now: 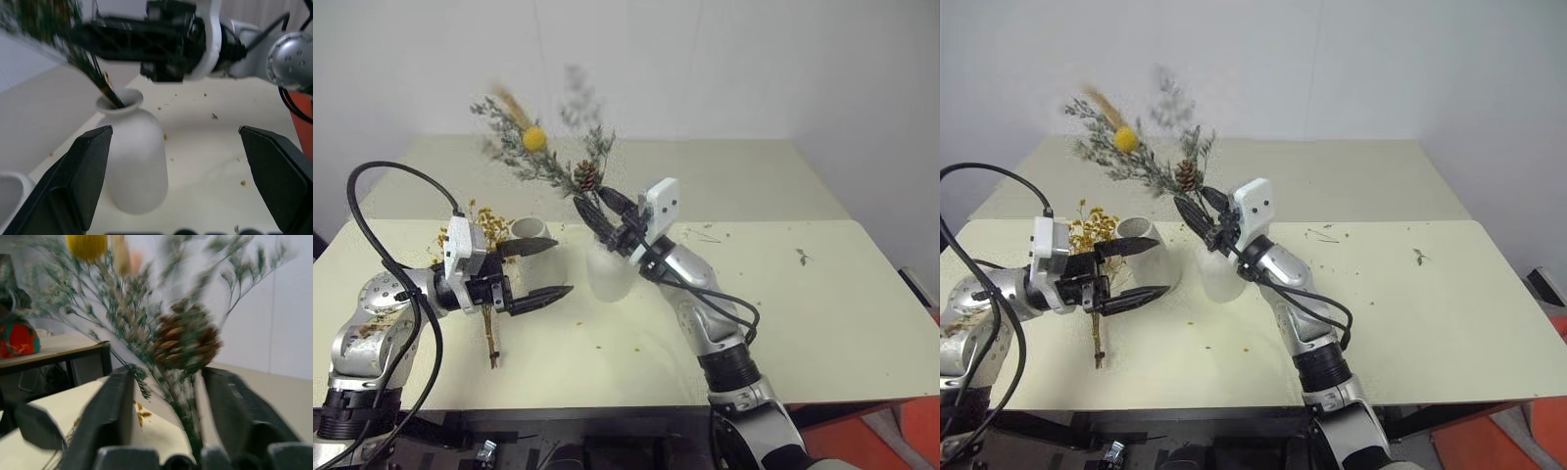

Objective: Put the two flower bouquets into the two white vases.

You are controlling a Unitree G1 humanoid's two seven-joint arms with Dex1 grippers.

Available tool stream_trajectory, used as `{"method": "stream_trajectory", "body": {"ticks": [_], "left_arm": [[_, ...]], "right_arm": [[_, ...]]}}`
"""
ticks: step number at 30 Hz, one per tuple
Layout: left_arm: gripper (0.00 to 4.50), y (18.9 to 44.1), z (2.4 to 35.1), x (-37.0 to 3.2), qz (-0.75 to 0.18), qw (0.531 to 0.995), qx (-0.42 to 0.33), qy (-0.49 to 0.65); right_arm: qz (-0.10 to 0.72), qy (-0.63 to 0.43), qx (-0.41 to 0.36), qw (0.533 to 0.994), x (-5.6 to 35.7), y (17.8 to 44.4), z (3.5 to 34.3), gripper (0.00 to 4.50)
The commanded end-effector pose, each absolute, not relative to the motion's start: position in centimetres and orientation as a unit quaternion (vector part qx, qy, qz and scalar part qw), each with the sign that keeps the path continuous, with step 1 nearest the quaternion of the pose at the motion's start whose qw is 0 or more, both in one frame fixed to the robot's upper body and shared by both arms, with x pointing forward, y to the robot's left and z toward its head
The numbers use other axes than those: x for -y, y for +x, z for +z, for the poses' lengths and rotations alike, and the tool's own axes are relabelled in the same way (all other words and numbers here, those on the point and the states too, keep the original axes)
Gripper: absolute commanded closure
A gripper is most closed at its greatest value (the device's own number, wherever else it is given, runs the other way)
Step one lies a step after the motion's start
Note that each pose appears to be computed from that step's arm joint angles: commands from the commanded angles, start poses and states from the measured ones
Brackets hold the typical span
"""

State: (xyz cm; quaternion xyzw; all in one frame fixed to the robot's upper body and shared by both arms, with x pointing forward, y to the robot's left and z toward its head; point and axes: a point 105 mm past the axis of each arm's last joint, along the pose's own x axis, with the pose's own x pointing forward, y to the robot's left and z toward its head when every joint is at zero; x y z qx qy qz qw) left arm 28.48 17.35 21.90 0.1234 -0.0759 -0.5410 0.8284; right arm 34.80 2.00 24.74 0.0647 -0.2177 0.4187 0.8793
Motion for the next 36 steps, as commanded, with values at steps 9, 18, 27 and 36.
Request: {"method": "stream_trajectory", "body": {"ticks": [9, 18, 27, 36], "left_arm": [[0.00, 28.9, 24.0, -17.7, -0.532, 0.831, 0.112, 0.118], [0.00, 28.8, 24.8, -18.7, -0.518, 0.838, 0.122, 0.125], [0.00, 27.9, 26.0, -20.9, -0.436, 0.883, 0.102, 0.139], [0.00, 25.1, 26.0, -23.5, -0.352, 0.920, 0.038, 0.168]], "right_arm": [[0.410, 0.060, 0.245, 0.876, -1.0, 33.6, 25.8, 0.02], [0.404, 0.032, 0.228, 0.885, 3.8, 31.7, 25.3, 0.02], [0.460, -0.019, 0.177, 0.870, 7.8, 29.4, 24.9, 0.02], [0.507, -0.041, 0.145, 0.849, 8.2, 29.1, 24.1, 0.02]]}}
